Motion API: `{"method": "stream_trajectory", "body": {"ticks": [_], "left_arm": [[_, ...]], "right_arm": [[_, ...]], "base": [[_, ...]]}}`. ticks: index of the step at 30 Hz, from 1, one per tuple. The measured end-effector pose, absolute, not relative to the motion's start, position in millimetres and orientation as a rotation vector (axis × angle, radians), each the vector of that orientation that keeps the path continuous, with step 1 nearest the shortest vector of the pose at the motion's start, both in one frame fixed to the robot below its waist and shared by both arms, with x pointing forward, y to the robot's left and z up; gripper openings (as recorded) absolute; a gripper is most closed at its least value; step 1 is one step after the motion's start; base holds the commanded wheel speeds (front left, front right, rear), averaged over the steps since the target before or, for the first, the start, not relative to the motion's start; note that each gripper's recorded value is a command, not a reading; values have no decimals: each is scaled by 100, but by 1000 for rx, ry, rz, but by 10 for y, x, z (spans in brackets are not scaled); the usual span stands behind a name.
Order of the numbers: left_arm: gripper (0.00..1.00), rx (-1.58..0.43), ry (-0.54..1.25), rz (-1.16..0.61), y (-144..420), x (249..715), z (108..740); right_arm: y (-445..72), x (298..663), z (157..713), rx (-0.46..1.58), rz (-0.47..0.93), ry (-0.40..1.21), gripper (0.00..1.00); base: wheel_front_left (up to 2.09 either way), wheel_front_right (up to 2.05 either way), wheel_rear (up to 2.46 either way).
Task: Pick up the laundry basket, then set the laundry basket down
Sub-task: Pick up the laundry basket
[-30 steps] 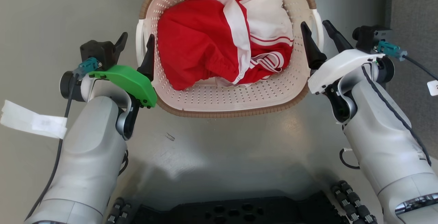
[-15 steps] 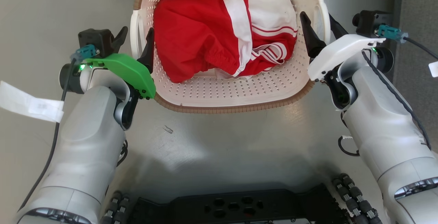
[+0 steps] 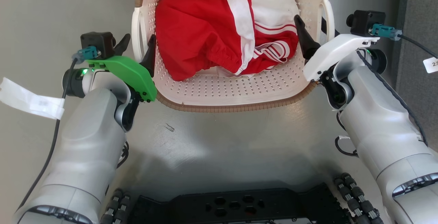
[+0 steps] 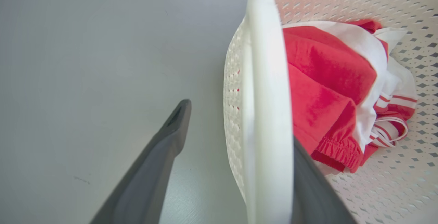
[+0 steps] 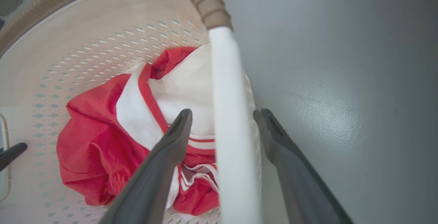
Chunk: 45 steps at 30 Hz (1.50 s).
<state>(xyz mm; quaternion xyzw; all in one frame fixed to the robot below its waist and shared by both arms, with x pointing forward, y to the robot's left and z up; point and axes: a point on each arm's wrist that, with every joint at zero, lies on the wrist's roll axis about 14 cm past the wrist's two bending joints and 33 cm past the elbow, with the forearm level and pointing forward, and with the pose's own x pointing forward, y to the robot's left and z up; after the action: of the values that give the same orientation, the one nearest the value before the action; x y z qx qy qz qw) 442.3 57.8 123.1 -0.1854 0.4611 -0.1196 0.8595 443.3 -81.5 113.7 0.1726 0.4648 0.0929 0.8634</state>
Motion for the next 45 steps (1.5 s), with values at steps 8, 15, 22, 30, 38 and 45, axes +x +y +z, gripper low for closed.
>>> {"method": "stream_trajectory", "body": {"ticks": [8, 15, 22, 30, 38, 45], "left_arm": [[39, -400, 971, -257, 536, 4451, 1238], [0, -410, 971, -257, 518, 4472, 1250], [0, -404, 977, -261, 521, 4452, 1292], [0, -394, 962, -271, 516, 4483, 1401], [0, -409, 921, -261, 524, 4572, 1651], [0, -425, 928, -266, 496, 4467, 1852]], "right_arm": [[-778, 4439, 1128, 363, 206, 985, 89], [-769, 4404, 1112, 367, 205, 1004, 0], [-756, 4428, 1164, 352, 219, 998, 0], [-741, 4461, 1276, 351, 227, 983, 0], [-744, 4528, 1513, 346, 229, 944, 0], [-761, 4481, 1719, 341, 229, 935, 0]], "base": [[0, 0, 0], [0, 0, 0], [0, 0, 0], [0, 0, 0], [0, 0, 0], [0, 0, 0]]}}
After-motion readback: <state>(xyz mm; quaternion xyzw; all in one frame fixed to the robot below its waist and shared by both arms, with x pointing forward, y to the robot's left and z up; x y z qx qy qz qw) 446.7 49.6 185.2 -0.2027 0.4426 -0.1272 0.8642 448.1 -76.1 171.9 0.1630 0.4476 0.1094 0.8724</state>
